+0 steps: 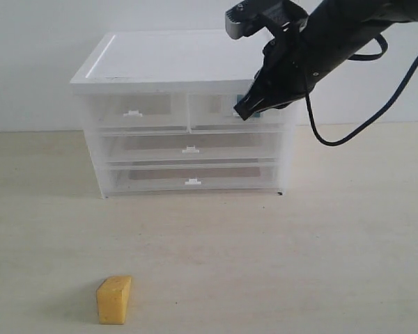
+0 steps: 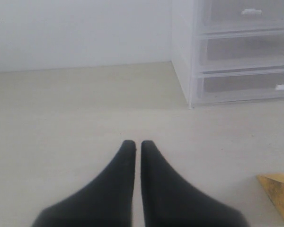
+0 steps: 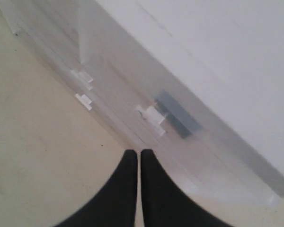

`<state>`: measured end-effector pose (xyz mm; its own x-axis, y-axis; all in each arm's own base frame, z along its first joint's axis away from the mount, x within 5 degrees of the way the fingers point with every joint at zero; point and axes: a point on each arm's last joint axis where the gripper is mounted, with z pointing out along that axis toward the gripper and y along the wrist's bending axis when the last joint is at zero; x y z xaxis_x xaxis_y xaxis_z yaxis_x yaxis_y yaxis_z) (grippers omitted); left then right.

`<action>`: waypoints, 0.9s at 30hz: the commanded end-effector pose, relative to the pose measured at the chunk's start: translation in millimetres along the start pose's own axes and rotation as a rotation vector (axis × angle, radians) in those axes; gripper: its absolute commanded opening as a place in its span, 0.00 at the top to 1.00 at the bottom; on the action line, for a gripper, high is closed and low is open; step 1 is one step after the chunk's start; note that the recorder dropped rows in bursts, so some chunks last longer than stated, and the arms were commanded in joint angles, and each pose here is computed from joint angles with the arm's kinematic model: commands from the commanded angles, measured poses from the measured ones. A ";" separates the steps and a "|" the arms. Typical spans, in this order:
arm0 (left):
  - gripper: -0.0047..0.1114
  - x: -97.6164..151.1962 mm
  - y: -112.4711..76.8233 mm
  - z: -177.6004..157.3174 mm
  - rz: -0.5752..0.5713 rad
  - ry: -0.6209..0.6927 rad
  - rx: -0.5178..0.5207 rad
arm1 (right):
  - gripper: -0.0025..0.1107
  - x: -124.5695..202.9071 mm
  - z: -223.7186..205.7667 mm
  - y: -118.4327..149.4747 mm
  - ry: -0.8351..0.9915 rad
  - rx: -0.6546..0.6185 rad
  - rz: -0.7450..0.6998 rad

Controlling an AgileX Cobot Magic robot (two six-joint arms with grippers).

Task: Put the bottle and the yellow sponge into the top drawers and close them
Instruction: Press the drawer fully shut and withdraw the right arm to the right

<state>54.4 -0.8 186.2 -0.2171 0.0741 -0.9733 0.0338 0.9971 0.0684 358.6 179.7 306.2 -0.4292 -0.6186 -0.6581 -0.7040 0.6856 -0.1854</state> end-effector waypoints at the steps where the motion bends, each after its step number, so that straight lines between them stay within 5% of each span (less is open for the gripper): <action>1: 0.92 0.8 0.1 0.0 -0.004 -0.001 -0.003 | 0.98 5.1 15.6 -9.7 0.007 0.006 0.030; 15: 0.92 0.8 0.1 0.0 -0.004 -0.001 -0.003 | 0.98 -2.3 36.9 -19.3 -0.130 0.100 0.038; 22: 0.92 0.8 0.1 0.0 -0.004 -0.001 -0.003 | 0.98 13.2 -1.2 -10.2 0.121 0.012 0.023; 27: 0.92 0.8 0.1 0.0 -0.004 -0.001 -0.003 | 0.98 31.0 -31.5 -45.5 0.203 0.184 0.273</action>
<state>54.4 -0.8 186.2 -0.2171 0.0741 -0.9733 0.0338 0.9971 0.0684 358.6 144.2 303.9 -0.6292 -0.5527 -0.5465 -0.5748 0.8041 -0.1515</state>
